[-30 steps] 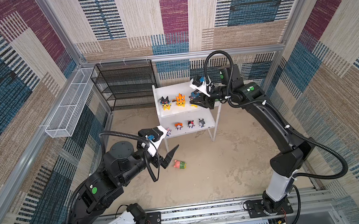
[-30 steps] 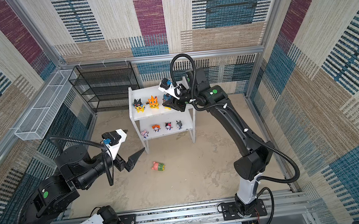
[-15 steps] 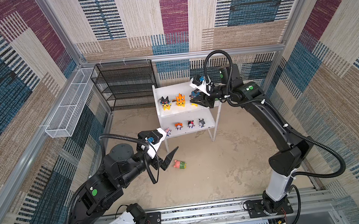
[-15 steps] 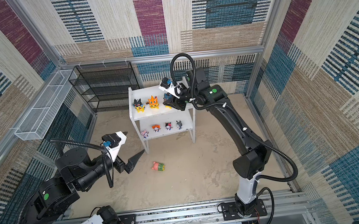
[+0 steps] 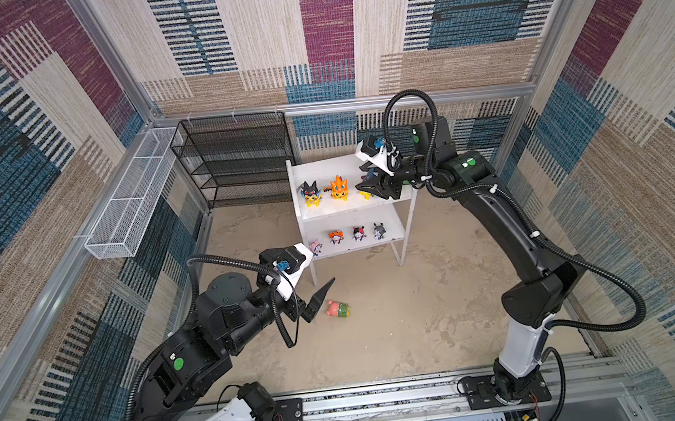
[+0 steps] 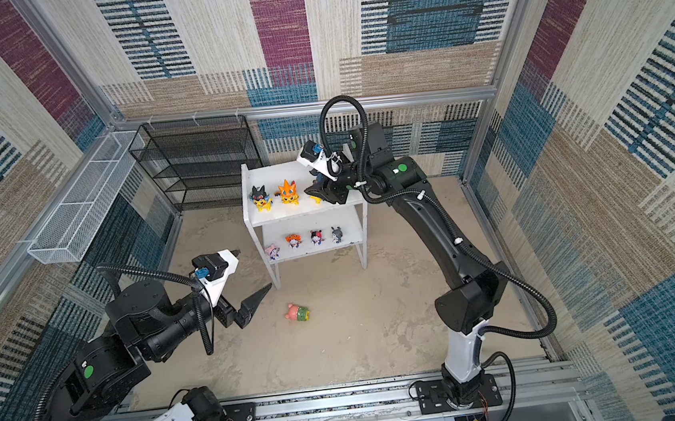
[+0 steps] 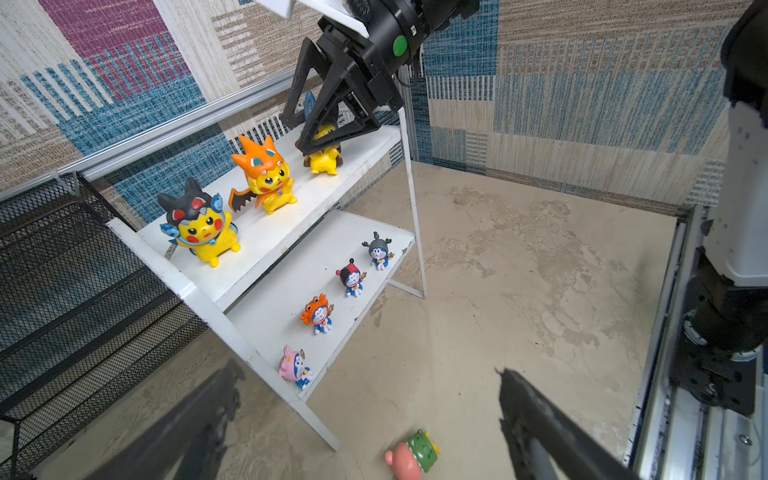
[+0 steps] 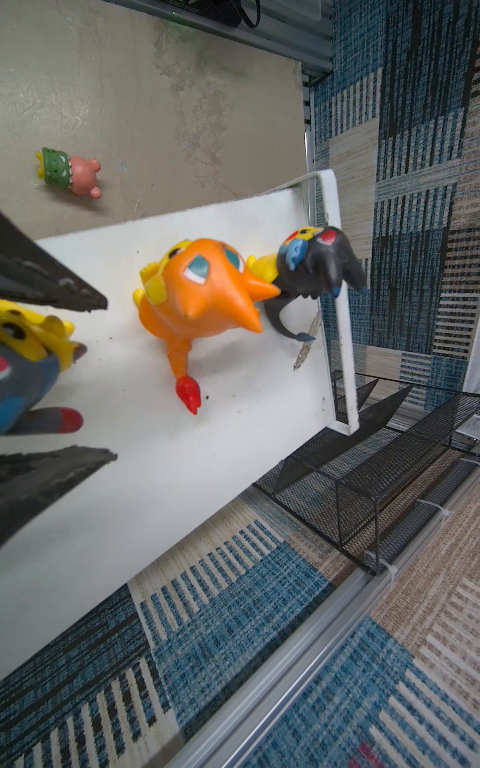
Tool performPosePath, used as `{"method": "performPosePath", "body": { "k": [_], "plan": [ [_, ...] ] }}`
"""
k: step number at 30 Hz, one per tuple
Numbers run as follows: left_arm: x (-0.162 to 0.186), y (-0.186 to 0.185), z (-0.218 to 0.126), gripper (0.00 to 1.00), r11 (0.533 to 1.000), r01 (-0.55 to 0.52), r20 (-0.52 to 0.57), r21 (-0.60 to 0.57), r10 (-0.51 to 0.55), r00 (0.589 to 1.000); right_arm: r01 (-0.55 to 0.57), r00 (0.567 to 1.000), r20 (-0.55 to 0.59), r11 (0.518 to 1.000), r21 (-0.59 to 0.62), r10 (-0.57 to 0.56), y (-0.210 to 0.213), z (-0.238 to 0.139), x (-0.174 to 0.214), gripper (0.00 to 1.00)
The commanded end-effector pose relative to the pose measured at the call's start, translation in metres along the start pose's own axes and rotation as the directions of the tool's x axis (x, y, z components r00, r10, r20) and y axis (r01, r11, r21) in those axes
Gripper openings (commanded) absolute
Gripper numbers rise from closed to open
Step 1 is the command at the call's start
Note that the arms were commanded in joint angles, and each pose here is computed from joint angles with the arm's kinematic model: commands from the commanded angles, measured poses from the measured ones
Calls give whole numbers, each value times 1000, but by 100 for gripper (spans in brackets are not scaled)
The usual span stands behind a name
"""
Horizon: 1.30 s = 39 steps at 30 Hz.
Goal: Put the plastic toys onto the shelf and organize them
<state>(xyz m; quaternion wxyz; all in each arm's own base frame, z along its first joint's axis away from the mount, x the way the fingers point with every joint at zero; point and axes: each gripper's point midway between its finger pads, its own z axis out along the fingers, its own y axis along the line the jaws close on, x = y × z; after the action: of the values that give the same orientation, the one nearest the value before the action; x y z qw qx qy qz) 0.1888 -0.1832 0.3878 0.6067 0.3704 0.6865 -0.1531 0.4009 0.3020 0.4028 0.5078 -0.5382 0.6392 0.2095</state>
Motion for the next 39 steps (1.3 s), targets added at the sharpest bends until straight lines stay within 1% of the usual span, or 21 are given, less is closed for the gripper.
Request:
{"method": "performPosePath", "body": {
  "k": [1,16,24,39],
  "plan": [
    [-8,4,-1,99,1000,-9,33,-21,10,999,5,1000,14,1000,6,-5,-2,-1,-5,56],
    [-6,3,2,99,1000,-10,29,-17,10,1000,1,1000,8,1000,8,-1,-3,1,-3,56],
    [-6,3,2,99,1000,-10,29,-14,11,1000,-2,1000,2,1000,2,2,0,-1,-1,43],
    [-5,1,3,99,1000,-10,28,-6,10,1000,17,1000,10,999,38,-17,-3,-12,-8,32]
  ]
}}
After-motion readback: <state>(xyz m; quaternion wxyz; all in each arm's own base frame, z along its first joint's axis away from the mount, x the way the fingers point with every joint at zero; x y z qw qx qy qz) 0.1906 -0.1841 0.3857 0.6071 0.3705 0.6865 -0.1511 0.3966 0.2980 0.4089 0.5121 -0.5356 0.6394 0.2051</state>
